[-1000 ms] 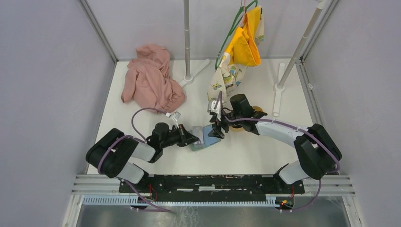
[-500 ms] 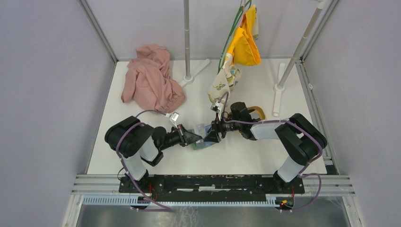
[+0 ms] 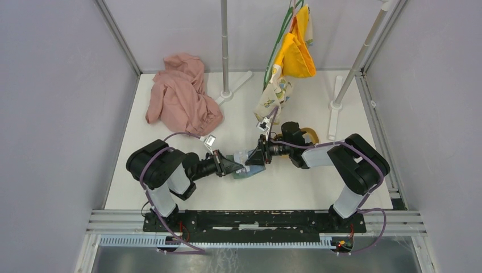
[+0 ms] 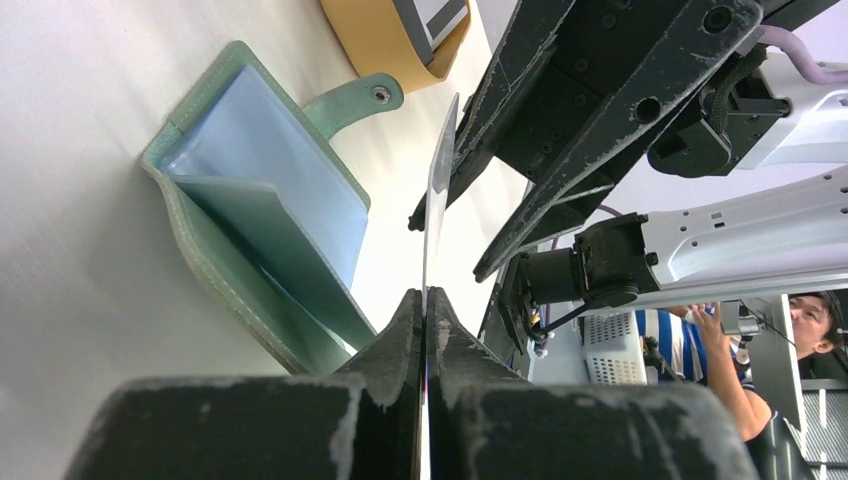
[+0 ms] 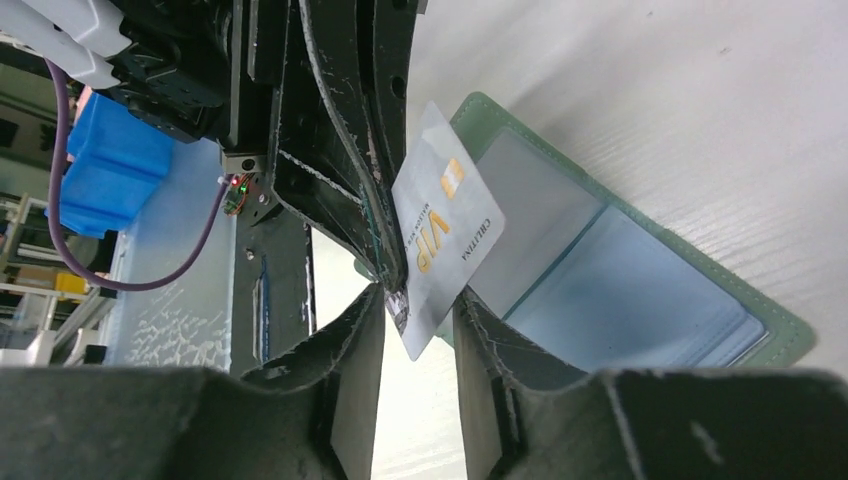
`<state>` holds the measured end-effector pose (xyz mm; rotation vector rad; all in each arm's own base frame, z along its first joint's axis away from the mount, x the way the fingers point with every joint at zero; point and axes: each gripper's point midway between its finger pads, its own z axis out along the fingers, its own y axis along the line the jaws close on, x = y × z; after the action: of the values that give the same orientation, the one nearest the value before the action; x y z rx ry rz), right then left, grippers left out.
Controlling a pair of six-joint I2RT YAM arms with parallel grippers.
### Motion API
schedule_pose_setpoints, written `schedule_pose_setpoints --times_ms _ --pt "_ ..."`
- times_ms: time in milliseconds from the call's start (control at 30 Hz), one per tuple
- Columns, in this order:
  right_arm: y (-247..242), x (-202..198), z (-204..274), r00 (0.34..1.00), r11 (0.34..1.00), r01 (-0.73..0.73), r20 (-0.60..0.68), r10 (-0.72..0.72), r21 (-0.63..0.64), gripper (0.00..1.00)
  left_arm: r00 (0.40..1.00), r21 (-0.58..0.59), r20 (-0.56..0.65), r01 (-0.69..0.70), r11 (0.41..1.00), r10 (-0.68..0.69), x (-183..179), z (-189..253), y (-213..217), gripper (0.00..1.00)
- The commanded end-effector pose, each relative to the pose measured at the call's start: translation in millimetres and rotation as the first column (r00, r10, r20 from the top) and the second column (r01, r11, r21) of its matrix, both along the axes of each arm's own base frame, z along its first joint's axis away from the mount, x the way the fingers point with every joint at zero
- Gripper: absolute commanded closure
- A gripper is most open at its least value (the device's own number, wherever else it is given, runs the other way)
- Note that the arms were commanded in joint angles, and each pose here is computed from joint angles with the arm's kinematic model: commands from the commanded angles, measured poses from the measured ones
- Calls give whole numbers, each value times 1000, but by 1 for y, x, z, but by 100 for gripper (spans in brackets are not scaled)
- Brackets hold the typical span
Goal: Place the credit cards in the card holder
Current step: Insert the credit card into the card holder.
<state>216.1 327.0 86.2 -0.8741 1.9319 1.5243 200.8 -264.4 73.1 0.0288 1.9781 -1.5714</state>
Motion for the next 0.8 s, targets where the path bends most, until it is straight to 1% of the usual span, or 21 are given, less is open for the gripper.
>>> schedule_pose_setpoints --times_ms 0,33,167,400,567,767 --pt "6 -4 21 998 995 -55 43 51 82 67 991 -112 134 39 993 -24 0 38 -6 96" --pt "6 -4 21 998 995 -54 39 51 82 71 991 -112 135 40 993 -25 0 38 -6 96" --pt "6 -4 22 998 994 -54 21 52 92 79 990 -113 137 41 993 -26 -1 39 -5 90" --pt "6 -6 25 998 992 -60 12 59 110 100 988 -116 144 65 991 -48 -2 41 -8 80" --pt "2 -4 25 998 992 -62 20 60 110 100 983 -131 176 73 989 -50 -1 51 -6 75" --pt "0 -4 24 998 992 -68 21 66 107 100 978 -147 202 78 986 -47 4 61 3 73"
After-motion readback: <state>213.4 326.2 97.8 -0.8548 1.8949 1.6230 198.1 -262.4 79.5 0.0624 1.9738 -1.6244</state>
